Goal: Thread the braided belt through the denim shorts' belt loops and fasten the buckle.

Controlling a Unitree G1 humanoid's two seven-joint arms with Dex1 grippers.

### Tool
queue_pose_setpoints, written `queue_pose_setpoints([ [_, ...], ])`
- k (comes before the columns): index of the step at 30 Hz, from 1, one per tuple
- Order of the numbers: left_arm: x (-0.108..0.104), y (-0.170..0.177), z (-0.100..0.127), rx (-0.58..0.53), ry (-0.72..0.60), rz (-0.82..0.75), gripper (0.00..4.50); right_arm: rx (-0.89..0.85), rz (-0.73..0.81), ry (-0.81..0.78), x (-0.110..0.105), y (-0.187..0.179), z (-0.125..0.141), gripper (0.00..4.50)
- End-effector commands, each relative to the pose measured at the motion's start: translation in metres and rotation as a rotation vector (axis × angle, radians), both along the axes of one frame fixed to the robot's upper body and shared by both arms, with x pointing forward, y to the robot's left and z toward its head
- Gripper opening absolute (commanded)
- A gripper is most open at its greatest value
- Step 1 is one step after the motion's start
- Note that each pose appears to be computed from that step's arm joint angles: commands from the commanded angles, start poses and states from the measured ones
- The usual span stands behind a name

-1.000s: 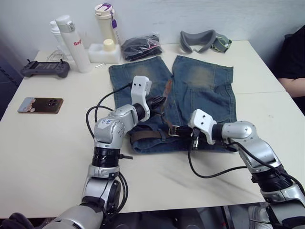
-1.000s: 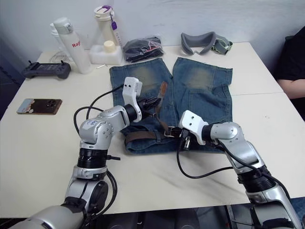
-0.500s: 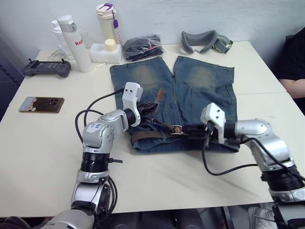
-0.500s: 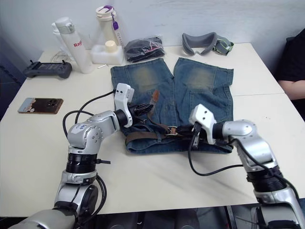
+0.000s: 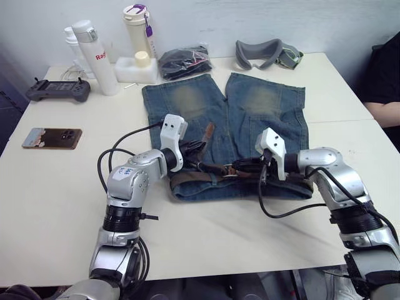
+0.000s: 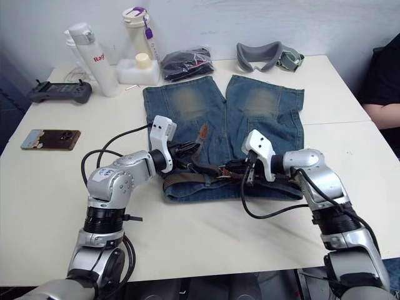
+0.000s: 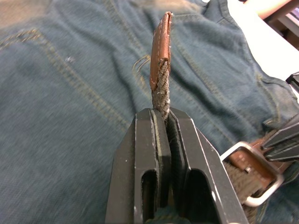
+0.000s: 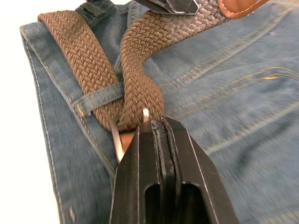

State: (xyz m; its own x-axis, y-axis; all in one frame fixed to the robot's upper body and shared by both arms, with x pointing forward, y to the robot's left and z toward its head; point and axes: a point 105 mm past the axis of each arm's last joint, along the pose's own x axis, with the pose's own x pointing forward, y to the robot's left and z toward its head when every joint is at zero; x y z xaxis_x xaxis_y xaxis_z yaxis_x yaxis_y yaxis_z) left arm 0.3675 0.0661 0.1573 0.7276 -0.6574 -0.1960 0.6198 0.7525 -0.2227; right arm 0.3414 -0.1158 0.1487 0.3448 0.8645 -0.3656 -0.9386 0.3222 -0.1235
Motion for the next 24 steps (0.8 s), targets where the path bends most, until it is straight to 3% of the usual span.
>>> queue_pose_setpoints([
  [1, -0.003, 0.005, 0.008, 0.002, -0.052, 0.026, 0.0, 0.003, 0.034, 0.009, 0.002, 0.002, 0.005, 0.05],
  [17, -0.007, 0.009, 0.001, 0.001, -0.048, 0.067, 0.0, -0.228, 0.066, 0.154, 0.002, 0.007, -0.047, 0.05],
  [24, -0.006, -0.004, 0.019, -0.056, -0.082, 0.004, 0.0, -0.411, 0.025, 0.184, 0.002, 0.004, -0.078, 0.05],
])
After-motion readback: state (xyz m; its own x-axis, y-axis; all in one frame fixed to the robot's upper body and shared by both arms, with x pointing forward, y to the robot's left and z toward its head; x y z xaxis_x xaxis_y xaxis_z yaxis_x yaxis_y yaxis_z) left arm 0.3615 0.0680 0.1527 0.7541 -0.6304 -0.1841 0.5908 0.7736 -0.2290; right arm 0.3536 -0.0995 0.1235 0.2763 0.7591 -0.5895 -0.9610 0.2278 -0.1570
